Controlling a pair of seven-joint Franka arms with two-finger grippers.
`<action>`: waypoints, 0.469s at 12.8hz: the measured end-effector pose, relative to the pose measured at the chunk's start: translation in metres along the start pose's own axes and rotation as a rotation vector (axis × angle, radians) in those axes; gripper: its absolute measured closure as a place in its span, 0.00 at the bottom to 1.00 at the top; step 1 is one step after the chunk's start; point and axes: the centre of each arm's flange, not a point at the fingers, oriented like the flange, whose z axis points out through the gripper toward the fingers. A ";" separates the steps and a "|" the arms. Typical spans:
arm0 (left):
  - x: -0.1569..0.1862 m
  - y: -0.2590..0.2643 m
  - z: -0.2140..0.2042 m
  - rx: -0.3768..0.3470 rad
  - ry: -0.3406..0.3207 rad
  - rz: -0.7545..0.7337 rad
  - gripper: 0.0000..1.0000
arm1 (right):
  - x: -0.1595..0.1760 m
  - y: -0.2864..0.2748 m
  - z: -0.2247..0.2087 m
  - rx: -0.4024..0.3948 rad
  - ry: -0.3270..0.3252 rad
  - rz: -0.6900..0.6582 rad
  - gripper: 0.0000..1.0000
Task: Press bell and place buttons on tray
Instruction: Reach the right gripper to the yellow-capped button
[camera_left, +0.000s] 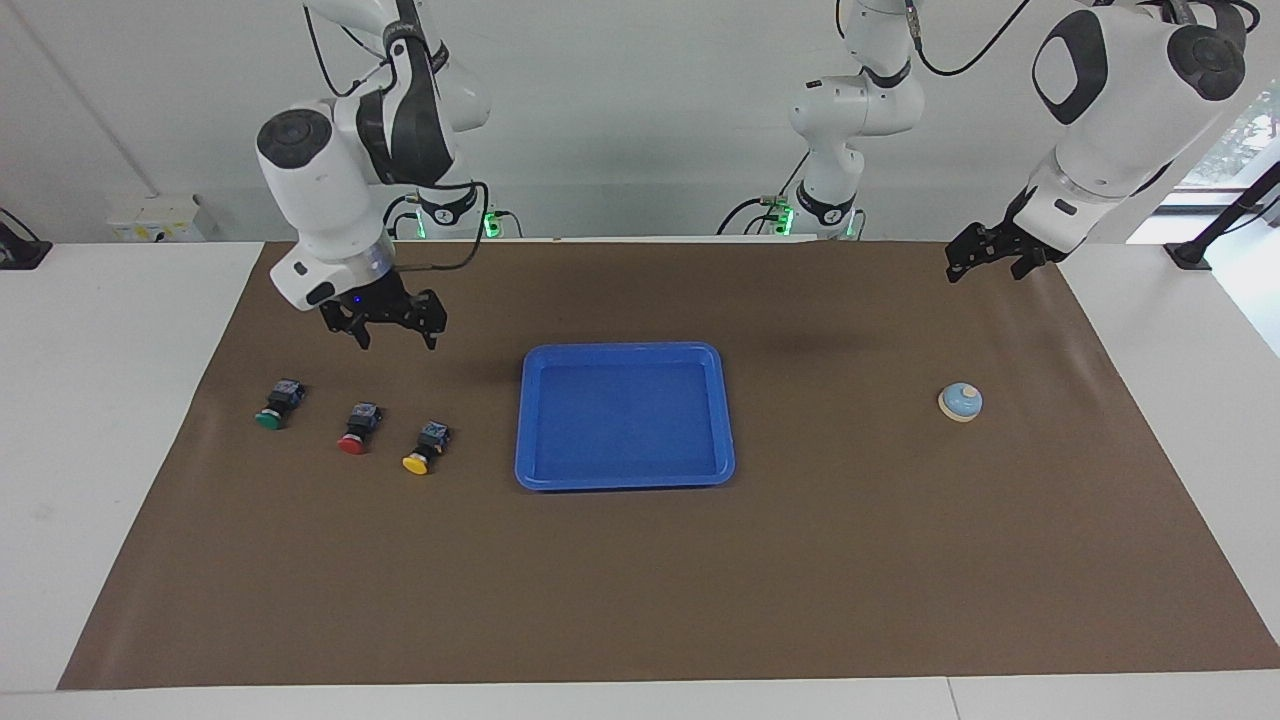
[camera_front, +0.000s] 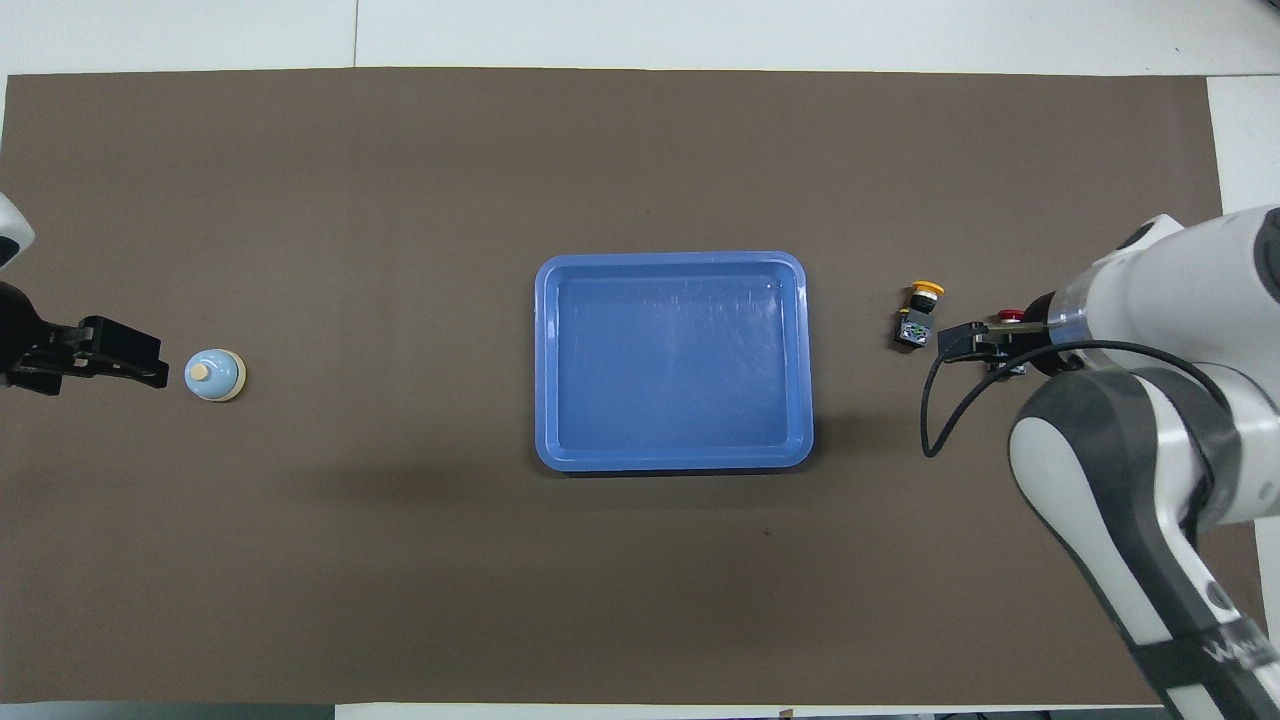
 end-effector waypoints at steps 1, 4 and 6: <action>0.000 0.000 0.000 0.000 0.000 0.000 0.00 | 0.010 0.000 0.026 0.002 0.017 0.003 0.00; 0.000 0.000 0.000 0.000 0.000 0.000 0.00 | 0.019 -0.012 0.084 0.011 0.075 -0.015 0.00; 0.000 0.000 0.000 0.000 0.000 0.000 0.00 | 0.024 -0.015 0.110 0.014 0.094 -0.020 0.00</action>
